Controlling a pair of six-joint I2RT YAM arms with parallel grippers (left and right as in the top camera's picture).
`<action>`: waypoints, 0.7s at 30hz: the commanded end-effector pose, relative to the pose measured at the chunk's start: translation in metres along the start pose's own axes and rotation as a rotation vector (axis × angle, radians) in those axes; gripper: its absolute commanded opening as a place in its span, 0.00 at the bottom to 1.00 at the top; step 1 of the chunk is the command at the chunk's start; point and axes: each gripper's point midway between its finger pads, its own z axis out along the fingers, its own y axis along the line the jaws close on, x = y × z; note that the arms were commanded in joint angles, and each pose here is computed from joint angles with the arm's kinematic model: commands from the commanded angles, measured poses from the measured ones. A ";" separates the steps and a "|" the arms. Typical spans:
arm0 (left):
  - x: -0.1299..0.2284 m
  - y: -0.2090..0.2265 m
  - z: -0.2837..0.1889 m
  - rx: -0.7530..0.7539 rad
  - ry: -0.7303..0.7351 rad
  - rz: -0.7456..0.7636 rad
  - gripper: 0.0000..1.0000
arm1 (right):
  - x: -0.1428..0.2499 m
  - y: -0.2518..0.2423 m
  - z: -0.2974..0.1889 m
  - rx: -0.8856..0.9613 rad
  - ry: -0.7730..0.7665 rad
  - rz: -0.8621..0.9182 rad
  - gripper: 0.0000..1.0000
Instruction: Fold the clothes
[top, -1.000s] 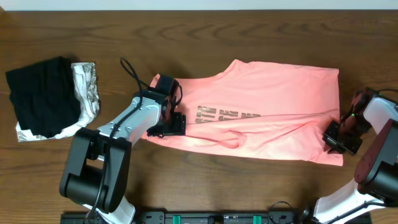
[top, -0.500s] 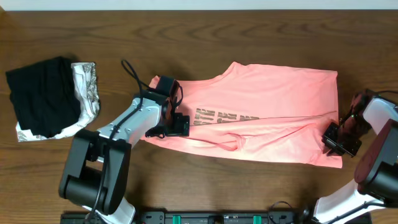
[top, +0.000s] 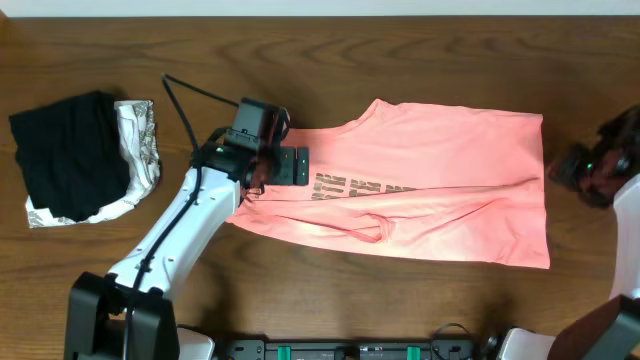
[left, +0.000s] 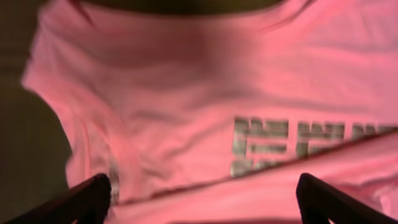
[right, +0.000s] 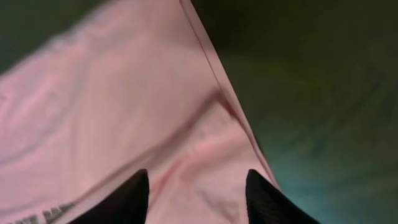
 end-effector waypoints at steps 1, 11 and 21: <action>-0.020 0.011 -0.002 -0.055 -0.073 0.004 1.00 | -0.011 0.014 0.000 -0.088 -0.033 -0.054 0.51; -0.085 0.052 0.009 0.005 -0.282 -0.098 0.98 | -0.062 0.047 0.016 -0.255 -0.213 -0.199 0.77; -0.089 0.066 0.073 0.040 -0.273 -0.094 0.98 | -0.099 0.053 0.033 -0.277 -0.340 -0.234 0.92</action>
